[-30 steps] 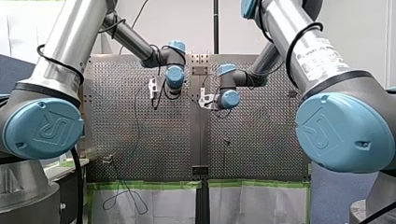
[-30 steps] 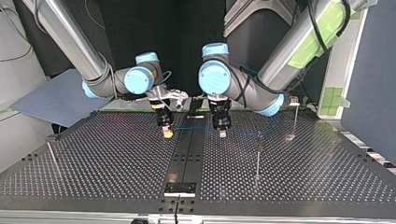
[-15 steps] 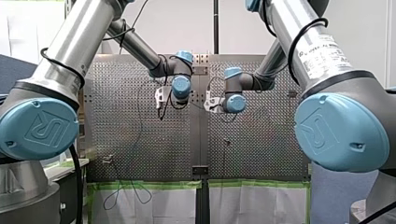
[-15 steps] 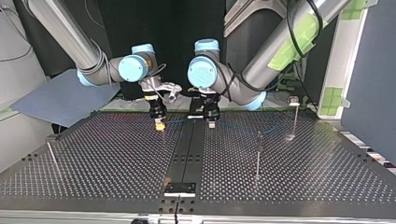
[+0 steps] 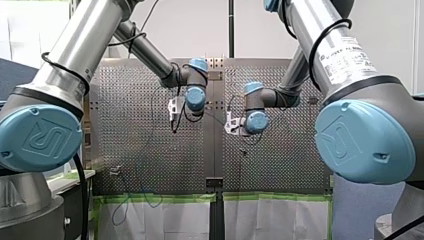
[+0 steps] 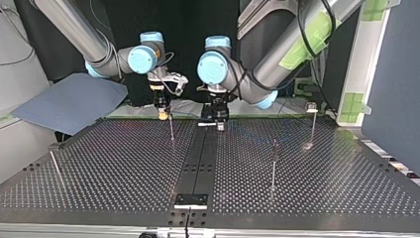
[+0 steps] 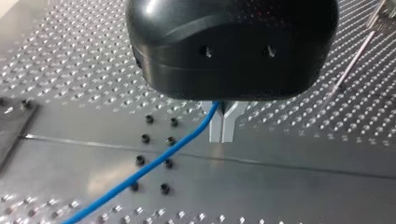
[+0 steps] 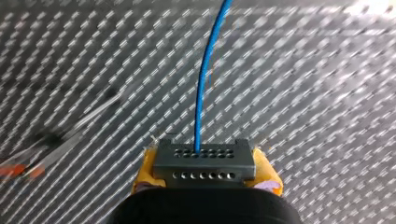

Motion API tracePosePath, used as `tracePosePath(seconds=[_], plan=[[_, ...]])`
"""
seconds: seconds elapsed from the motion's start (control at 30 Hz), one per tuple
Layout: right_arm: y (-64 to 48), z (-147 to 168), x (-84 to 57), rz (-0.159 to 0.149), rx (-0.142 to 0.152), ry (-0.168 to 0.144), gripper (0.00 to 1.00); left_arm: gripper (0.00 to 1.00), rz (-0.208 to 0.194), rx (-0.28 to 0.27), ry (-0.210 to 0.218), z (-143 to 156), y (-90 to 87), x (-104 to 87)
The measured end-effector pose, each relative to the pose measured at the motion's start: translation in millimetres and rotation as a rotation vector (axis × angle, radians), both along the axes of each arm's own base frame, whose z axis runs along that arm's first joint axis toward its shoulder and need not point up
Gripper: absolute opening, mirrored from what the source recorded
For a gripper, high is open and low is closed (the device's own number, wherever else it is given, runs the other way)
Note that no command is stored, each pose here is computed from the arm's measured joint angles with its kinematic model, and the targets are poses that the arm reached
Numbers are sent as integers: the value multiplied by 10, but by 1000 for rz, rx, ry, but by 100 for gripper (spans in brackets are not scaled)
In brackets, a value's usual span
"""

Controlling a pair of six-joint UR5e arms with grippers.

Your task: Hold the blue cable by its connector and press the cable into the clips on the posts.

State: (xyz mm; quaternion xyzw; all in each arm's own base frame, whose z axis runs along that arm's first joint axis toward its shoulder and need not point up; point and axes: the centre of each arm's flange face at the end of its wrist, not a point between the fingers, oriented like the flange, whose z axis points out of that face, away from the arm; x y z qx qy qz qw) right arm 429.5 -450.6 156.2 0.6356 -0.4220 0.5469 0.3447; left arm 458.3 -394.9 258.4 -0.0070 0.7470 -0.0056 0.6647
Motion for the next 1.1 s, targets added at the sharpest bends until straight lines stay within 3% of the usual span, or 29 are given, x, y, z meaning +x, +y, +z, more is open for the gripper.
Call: tracePosePath(seconds=[0.4, 0.57, 0.77, 0.9, 1.1], plan=[[140, -391, -422, -57, 57, 38, 0, 1, -69, 11, 28, -582, -360, -142], [96, -417, -497, -67, 46, 41, 0, 1, -90, -18, 12, -715, -483, -175], [7, -415, -565, -76, 22, 28, 0, 1, -143, -60, 14, -1035, -658, -215], [-25, -436, -597, -63, 8, 6, 0, 1, -155, -82, 15, -1265, -735, -238], [-63, -551, -609, -48, 2, -16, 0, 1, -162, -109, -4, -1343, -814, -269]])
